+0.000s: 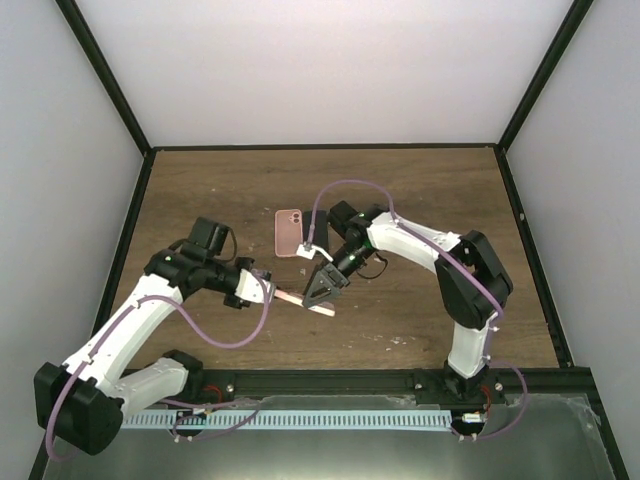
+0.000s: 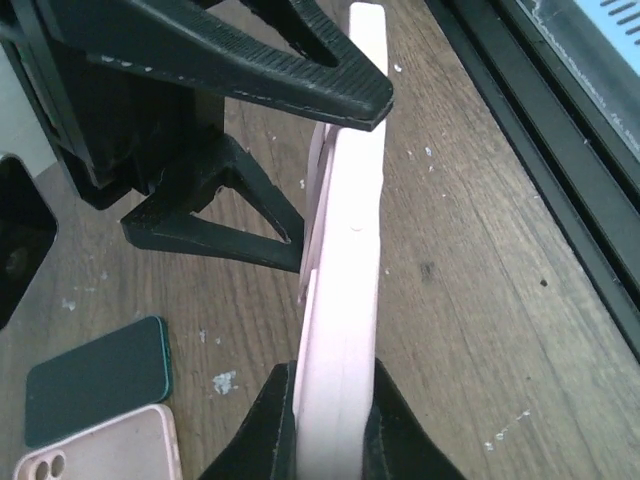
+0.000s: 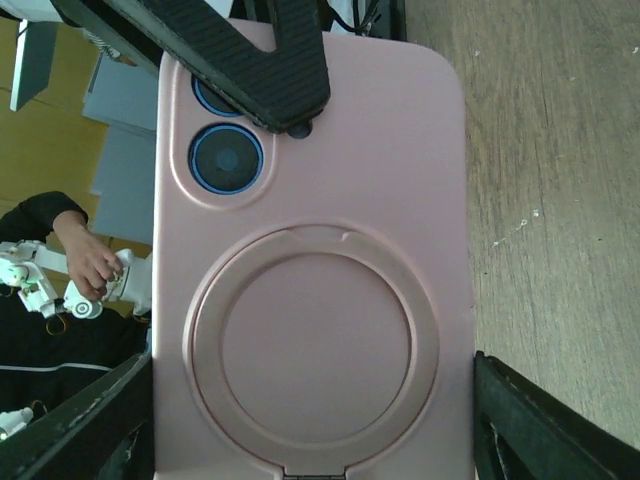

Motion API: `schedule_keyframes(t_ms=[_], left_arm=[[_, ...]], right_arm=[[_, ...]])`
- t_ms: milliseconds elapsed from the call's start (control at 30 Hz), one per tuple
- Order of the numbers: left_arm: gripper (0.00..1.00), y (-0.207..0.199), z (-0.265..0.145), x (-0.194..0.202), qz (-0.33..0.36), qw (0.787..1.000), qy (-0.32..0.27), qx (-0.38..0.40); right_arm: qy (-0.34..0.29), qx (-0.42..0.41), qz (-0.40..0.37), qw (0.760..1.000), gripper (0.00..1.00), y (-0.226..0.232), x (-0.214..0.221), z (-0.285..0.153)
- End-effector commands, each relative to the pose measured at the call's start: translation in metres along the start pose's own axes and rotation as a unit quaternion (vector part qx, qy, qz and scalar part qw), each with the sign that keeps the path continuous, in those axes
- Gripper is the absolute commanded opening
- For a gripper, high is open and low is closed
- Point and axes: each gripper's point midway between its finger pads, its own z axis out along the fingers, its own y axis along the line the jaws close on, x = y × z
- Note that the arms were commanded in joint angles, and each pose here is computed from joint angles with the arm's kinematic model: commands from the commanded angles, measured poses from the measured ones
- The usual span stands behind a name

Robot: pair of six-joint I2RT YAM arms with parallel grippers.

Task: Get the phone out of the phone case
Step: Pick up the phone at the center of the board.

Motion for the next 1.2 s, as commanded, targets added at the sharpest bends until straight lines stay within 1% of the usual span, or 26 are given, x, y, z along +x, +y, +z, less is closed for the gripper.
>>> schedule_keyframes(t_ms=[0,67,133,200,267,600,733,900,967,1033,1100,1133,1167], left_arm=[[0.0,-0.003,-0.006,-0.01,-0.059,0.998,-0.017,0.007],[0.0,-0.007,-0.007,-0.012,-0.07,0.997,-0.017,0.013],[0.0,-0.007,-0.008,-0.012,-0.085,0.996,-0.015,0.014],[0.0,-0.004,-0.008,-0.01,-0.107,0.994,-0.008,0.012],[0.0,0.0,-0.009,-0.01,-0.129,0.991,-0.002,0.017],[0.0,0.014,-0.004,-0.012,-0.235,0.968,0.008,0.083],[0.0,0.022,-0.002,-0.014,-0.267,0.959,0.003,0.1],[0.0,0.027,0.0,-0.014,-0.286,0.952,0.0,0.111],[0.03,0.029,0.001,-0.014,-0.295,0.949,0.001,0.114],[0.1,0.031,-0.001,-0.015,-0.303,0.946,0.001,0.113],[0.21,0.035,-0.008,-0.018,-0.31,0.945,0.0,0.106],[0.27,0.039,-0.013,-0.02,-0.314,0.944,-0.003,0.098],[0.33,0.045,-0.02,-0.022,-0.32,0.944,-0.011,0.082]], right_arm=[[-0.004,0.019,-0.09,0.996,0.79,0.013,-0.021,-0.001],[-0.004,0.044,-0.105,0.994,0.9,0.01,-0.023,-0.007],[-0.013,0.064,-0.12,0.991,0.96,0.01,-0.026,-0.016],[-0.016,0.084,-0.137,0.987,0.98,0.009,-0.028,-0.02],[-0.018,0.104,-0.151,0.983,0.96,0.007,-0.027,-0.023],[-0.008,0.18,-0.184,0.966,0.65,-0.007,-0.014,-0.031],[-0.005,0.198,-0.188,0.962,0.5,-0.011,-0.009,-0.033],[0.001,0.206,-0.176,0.963,0.26,-0.013,-0.006,-0.034],[-0.001,0.2,-0.174,0.964,0.18,-0.01,-0.006,-0.033],[-0.005,0.197,-0.176,0.964,0.11,-0.006,-0.009,-0.034],[-0.012,0.195,-0.18,0.964,0.04,-0.003,-0.013,-0.036],[-0.017,0.193,-0.182,0.964,0.01,0.0,-0.017,-0.038],[-0.023,0.19,-0.186,0.964,0.01,0.003,-0.022,-0.04]])
